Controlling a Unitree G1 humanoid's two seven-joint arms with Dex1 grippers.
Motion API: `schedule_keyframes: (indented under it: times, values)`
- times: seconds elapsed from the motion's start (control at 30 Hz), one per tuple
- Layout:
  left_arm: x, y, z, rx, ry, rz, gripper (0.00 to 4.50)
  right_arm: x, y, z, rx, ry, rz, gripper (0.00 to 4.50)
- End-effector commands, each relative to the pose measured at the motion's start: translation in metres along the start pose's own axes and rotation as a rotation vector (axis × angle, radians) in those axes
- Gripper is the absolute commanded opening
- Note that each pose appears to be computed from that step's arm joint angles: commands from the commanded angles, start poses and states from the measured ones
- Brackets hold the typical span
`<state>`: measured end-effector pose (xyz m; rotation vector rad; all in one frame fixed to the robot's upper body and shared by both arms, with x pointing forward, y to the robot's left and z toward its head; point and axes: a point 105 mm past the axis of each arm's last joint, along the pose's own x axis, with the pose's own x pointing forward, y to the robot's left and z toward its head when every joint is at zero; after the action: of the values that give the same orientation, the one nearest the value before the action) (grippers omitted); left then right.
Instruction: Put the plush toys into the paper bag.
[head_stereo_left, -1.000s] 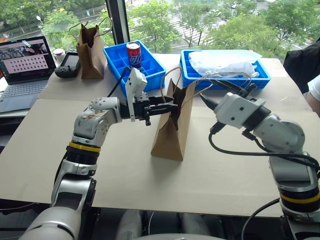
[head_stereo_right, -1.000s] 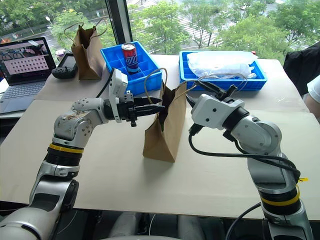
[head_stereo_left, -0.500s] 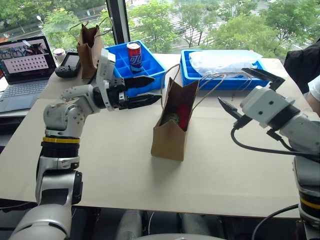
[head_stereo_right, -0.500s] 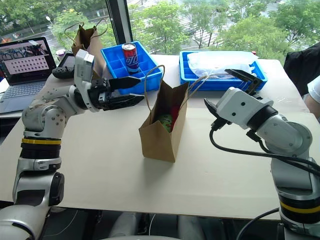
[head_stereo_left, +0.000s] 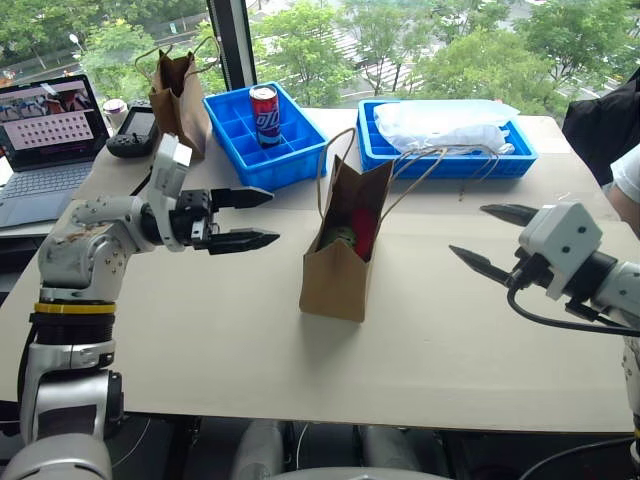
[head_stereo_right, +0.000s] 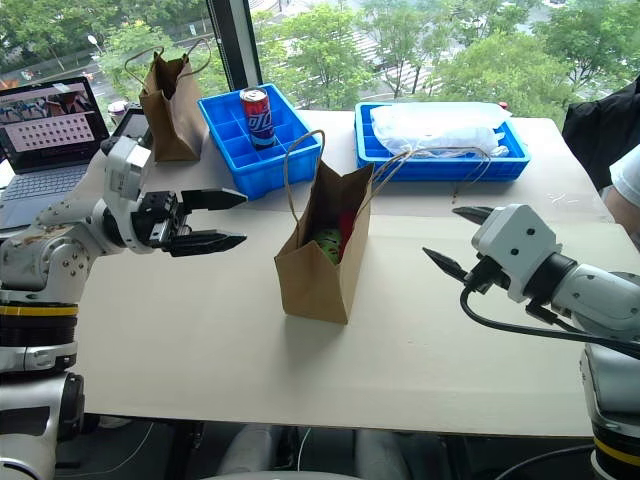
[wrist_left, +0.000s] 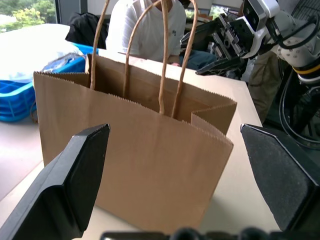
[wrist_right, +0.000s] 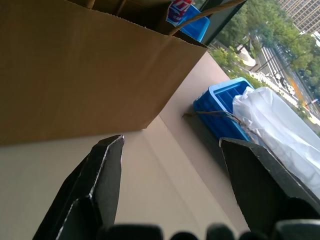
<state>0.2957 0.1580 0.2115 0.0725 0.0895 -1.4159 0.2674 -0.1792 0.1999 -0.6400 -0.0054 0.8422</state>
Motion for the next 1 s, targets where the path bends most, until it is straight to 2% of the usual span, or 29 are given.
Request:
schedule_keyframes:
  times: [0.03, 0.13, 0.3, 0.5, 0.7, 1.0]
  values:
    - [-0.002, -0.018, 0.01, 0.007, 0.01, -0.053, 4.5, 0.012, 0.008, 0.011, 0.011, -0.059, 0.094, 1.11]
    - [0.002, -0.026, 0.005, -0.033, 0.002, -0.017, 4.5, 0.026, 0.012, 0.011, 0.04, -0.1, 0.148, 0.06]
    - [0.026, -0.023, -0.022, -0.066, 0.014, 0.173, 4.5, 0.054, 0.025, 0.012, 0.07, -0.168, 0.23, 0.06]
    - [0.046, -0.021, -0.016, -0.04, -0.074, 0.321, 4.5, 0.08, 0.035, 0.03, 0.095, -0.273, 0.275, 0.06]
    - [0.064, -0.028, -0.02, -0.067, -0.089, 0.357, 4.5, 0.097, 0.04, 0.036, 0.101, -0.309, 0.28, 0.06]
    - [0.068, -0.033, -0.021, -0.14, -0.097, 0.379, 4.5, 0.11, 0.04, 0.032, 0.104, -0.307, 0.258, 0.06]
